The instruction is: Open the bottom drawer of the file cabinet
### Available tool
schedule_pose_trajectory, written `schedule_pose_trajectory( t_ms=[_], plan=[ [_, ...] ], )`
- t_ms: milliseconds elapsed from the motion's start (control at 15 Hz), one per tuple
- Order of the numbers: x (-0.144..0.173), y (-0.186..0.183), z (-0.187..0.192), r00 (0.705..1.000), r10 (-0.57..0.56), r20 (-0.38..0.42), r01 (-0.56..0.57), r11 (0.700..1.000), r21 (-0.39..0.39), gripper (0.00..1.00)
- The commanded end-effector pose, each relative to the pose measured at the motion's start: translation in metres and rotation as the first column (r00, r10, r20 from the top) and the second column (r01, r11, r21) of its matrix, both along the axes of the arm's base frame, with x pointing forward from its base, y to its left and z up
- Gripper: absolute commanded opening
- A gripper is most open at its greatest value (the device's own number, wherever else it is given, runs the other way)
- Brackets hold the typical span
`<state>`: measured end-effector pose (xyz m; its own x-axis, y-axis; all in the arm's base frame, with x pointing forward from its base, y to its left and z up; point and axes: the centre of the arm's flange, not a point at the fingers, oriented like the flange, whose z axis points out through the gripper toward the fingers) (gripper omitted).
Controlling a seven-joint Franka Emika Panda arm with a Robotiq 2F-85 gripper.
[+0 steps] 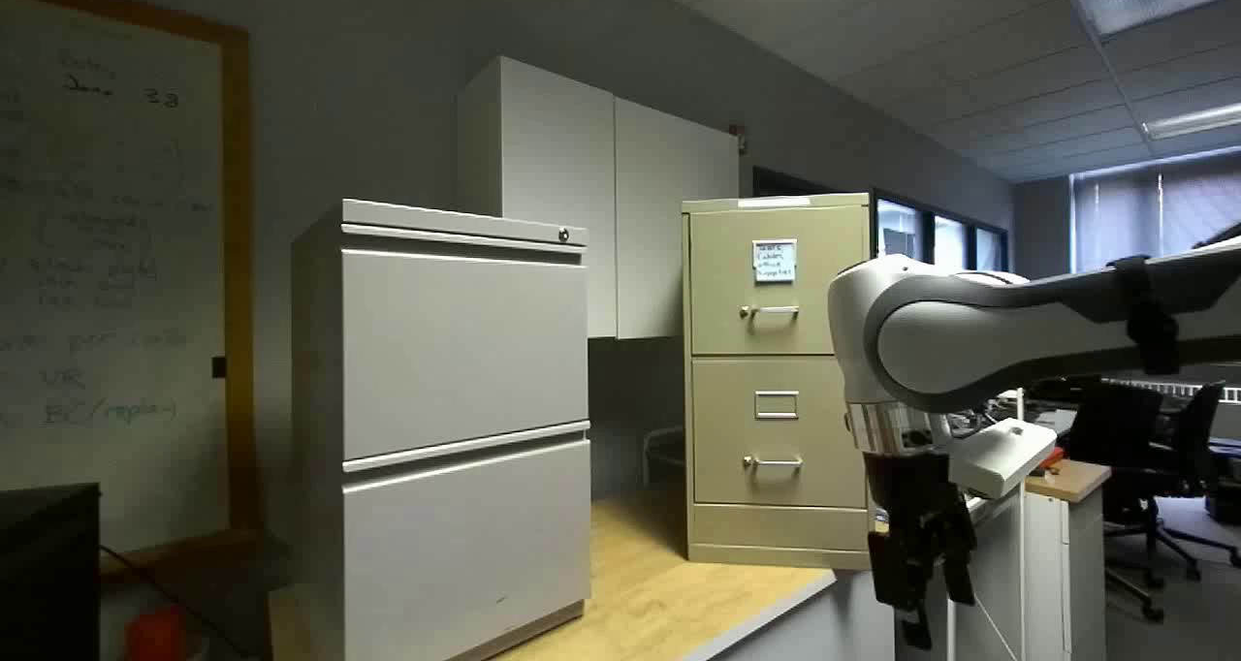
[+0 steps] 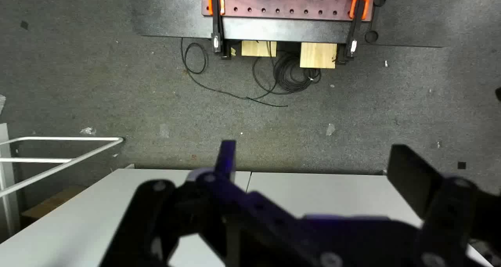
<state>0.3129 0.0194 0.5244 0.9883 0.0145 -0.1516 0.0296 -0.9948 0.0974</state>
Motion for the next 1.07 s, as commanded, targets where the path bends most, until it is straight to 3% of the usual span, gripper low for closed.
schedule_pose_trajectory(
  t_ms=[0,533,1000],
  plan=[
    [0.000,0.000,0.000,1.000,0.000,0.001,0.000,1.000,0.000,1.00],
    [0.000,0.000,0.001,1.000,0.000,0.003,0.000,1.000,0.000,1.00],
    [0.055,-0.030,0.023,0.999,-0.035,-0.020,0.034,0.998,-0.054,1.00]
  ],
)
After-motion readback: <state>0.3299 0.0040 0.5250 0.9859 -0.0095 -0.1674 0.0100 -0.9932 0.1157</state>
